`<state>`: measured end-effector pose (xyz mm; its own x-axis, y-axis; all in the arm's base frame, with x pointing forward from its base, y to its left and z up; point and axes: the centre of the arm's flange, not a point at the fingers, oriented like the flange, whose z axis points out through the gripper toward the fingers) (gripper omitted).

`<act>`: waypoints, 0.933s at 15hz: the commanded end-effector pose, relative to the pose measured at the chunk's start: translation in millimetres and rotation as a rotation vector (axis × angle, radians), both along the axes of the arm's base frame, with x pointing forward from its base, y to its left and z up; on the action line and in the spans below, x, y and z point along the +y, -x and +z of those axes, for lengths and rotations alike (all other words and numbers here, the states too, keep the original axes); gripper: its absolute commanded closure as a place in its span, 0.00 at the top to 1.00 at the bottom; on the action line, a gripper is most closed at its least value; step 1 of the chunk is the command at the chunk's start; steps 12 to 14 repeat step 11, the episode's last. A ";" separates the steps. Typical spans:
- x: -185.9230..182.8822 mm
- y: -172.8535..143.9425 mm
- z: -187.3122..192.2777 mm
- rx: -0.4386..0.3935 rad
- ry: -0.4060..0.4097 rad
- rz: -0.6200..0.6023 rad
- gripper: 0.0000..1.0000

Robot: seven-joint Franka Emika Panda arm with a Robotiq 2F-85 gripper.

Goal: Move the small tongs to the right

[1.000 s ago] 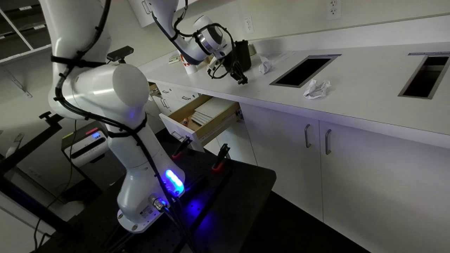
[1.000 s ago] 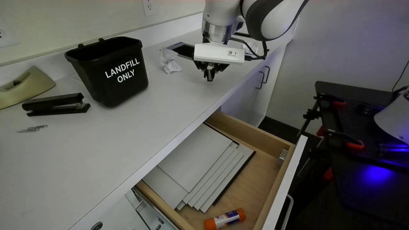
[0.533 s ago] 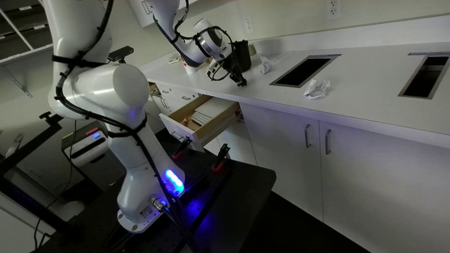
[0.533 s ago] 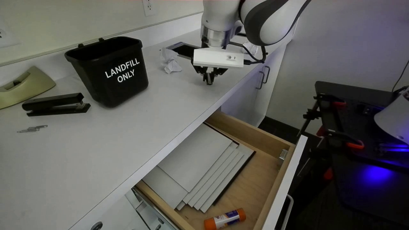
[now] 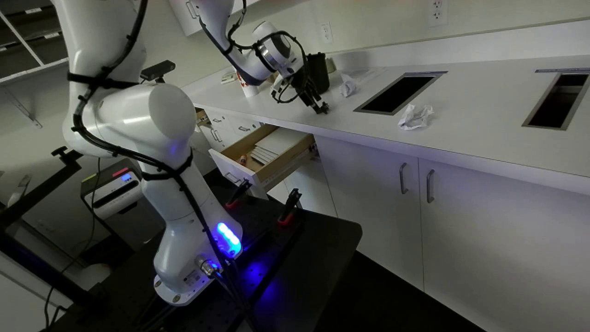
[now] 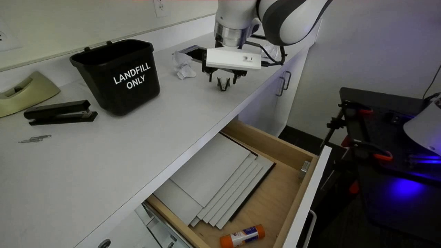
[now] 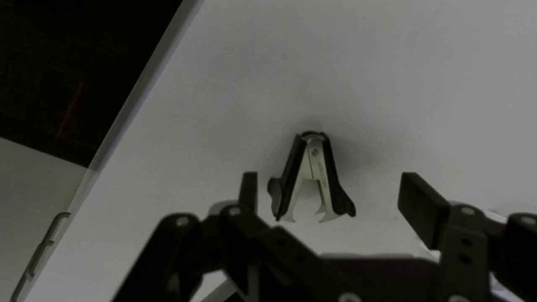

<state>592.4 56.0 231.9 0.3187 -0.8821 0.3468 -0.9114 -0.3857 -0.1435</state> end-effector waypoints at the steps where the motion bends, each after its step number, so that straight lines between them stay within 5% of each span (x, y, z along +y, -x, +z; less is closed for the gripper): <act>1: 1.1 14.5 32.1 -0.051 0.012 -0.006 1.00; 8: 7.9 39.1 89.8 -0.075 -0.026 0.064 1.00; 14: 11.9 48.6 101.7 -0.078 -0.030 0.075 1.00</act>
